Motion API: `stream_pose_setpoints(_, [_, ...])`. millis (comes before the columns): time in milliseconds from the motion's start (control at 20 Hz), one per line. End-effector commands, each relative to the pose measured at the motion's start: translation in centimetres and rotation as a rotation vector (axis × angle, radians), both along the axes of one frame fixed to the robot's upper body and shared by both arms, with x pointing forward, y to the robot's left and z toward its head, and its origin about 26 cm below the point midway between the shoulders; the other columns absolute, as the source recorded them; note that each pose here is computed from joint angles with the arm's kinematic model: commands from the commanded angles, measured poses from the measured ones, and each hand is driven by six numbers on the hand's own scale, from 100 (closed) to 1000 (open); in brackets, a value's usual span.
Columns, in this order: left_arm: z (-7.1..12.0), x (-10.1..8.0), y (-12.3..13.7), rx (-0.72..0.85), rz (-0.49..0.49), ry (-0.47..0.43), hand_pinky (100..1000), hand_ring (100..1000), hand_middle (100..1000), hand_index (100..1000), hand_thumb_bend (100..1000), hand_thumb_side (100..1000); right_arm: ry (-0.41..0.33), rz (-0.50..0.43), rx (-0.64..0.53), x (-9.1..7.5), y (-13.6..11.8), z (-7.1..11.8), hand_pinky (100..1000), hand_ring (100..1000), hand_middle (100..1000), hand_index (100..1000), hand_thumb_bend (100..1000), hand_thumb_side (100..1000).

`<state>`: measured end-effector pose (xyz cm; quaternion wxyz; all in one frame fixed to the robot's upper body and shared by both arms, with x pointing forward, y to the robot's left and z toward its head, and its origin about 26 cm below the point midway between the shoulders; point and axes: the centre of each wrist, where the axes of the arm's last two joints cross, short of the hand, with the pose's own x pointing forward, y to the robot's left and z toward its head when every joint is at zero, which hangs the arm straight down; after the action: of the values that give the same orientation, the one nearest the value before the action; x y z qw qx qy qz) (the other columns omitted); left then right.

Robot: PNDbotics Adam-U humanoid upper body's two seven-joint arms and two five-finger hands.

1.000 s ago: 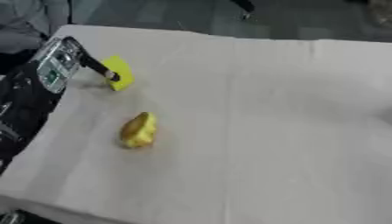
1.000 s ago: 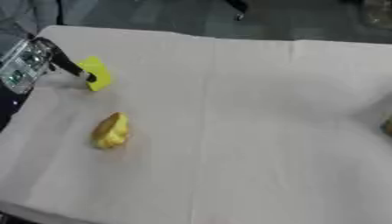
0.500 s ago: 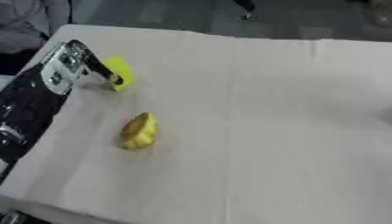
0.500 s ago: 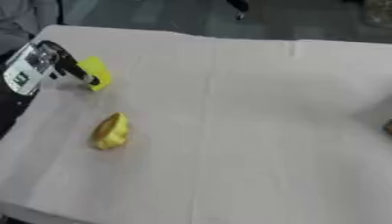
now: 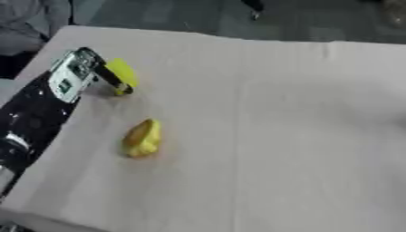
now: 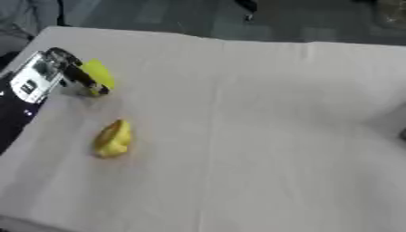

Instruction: Pick up the objects with one hand, pass them to the other hand, and then place them into the box on the other side of the table.

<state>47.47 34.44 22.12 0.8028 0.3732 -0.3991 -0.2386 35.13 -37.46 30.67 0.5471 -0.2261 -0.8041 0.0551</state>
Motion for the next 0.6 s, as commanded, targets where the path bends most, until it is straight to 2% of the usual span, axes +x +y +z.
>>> stream_pose_setpoints(50, [1.46,-0.06,0.43,0.012,0.016,-0.037,807,778,705,758,618,100,-0.03,-0.006,-0.014,-0.37,-0.28,1.3,817,882,767,899,100,630])
stream_pose_setpoints(400, [1.52,-0.04,0.4,0.02,0.037,-0.05,778,746,646,709,536,100,-0.026,-0.006,-0.014,-0.32,-0.29,1.26,818,881,767,898,100,633])
stream_pose_setpoints(600, [1.72,-0.03,0.34,0.029,0.05,-0.054,747,697,584,653,425,100,-0.028,-0.005,-0.014,-0.33,-0.27,1.3,819,882,767,898,100,635])
